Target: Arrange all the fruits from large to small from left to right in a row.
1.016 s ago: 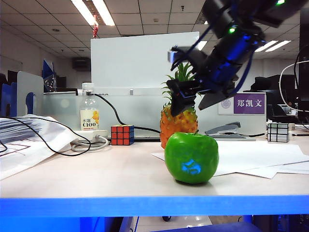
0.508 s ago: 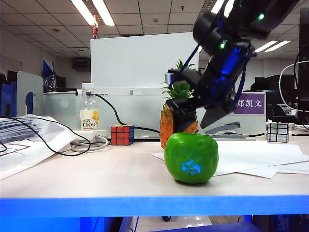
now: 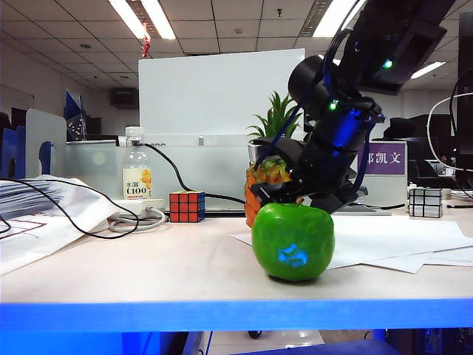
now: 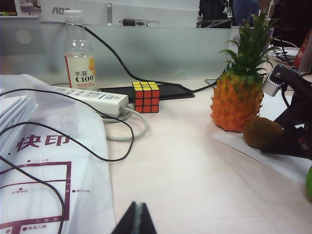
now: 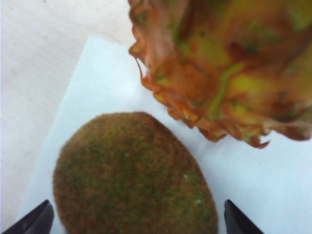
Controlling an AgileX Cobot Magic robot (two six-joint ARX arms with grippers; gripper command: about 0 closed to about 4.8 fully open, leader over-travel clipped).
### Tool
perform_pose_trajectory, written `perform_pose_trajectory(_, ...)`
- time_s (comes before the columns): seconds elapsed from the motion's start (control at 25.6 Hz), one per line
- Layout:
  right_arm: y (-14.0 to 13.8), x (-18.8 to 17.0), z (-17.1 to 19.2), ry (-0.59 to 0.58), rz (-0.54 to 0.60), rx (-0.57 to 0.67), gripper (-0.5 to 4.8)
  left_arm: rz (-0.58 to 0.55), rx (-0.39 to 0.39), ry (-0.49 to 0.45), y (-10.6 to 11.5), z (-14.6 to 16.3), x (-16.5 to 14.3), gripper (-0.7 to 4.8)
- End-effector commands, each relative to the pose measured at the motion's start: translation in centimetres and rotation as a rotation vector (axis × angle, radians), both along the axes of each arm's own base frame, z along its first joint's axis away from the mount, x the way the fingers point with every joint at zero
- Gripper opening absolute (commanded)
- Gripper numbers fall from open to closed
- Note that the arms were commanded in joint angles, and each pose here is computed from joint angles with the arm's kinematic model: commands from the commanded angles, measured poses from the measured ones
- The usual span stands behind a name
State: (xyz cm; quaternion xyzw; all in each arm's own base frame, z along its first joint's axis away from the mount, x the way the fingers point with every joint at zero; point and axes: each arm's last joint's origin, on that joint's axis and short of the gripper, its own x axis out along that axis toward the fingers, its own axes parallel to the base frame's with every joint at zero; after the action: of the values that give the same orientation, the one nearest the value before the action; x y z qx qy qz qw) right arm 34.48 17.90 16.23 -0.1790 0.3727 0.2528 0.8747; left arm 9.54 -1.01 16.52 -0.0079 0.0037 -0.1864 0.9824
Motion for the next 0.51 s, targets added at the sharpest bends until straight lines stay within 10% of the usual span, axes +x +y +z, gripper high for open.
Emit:
perform_pose_trajectory(0.04, 0.17, 0.24, 0.21, -0.023, -0.002, 0.019, 4.79, -0.003, 0.007, -0.025, -0.01, 0.22, -0.02, -0.05)
perform_pose_trajectory(0.31, 0.28, 0.43, 0.42, -0.049, -0.005, 0.037, 4.63, -0.003, 0.007, -0.025, 0.00, 0.22, -0.02, -0.05)
perform_pose_trajectory(0.51, 0.34, 0.51, 0.52, -0.061, -0.002, 0.047, 1.67, -0.002, 0.007, -0.025, 0.00, 0.22, -0.02, -0.05)
